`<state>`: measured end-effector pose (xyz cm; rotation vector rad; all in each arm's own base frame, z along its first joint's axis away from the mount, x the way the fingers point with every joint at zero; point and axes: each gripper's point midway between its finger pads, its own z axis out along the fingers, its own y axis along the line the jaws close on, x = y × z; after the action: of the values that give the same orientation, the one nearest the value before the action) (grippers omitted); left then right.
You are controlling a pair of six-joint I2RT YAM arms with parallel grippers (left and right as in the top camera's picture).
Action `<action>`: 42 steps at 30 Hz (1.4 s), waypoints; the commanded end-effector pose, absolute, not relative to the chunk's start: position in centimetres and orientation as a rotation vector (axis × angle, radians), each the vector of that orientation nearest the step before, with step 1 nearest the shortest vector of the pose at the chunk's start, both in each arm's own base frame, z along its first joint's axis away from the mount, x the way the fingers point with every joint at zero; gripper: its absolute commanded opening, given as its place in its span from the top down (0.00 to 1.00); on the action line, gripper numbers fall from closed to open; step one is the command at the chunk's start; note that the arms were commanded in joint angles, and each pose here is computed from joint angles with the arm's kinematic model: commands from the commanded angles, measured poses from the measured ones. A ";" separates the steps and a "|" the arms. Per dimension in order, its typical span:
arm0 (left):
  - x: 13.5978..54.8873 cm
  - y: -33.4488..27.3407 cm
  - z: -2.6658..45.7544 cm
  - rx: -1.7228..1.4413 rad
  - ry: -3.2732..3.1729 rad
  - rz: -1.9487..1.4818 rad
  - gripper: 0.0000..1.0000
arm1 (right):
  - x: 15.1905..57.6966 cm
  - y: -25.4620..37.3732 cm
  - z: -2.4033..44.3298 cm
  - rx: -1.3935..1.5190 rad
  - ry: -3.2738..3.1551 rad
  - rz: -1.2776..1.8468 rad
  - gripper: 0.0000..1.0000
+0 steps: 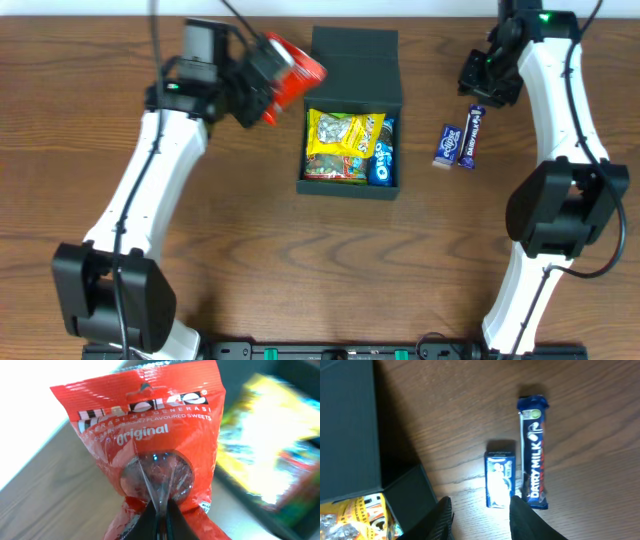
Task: Pack container
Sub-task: 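Carry the red bag right and drop it into the box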
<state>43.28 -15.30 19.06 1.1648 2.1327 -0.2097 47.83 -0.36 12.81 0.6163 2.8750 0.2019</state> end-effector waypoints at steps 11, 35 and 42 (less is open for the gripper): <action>34.9 -26.3 14.9 1.838 1.801 -0.419 0.94 | 48.2 -1.8 14.8 0.613 2.818 0.233 0.62; 35.8 -23.8 3.7 1.955 2.090 -0.354 0.94 | 47.9 -1.7 14.7 0.607 2.833 0.236 0.62; 36.9 -23.5 4.1 1.945 2.072 -0.268 0.94 | 47.9 -1.7 14.7 0.607 2.833 0.236 0.62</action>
<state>36.16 -25.31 6.33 1.9124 1.9984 -0.3971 47.63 -1.47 12.81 0.6360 2.8769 0.2229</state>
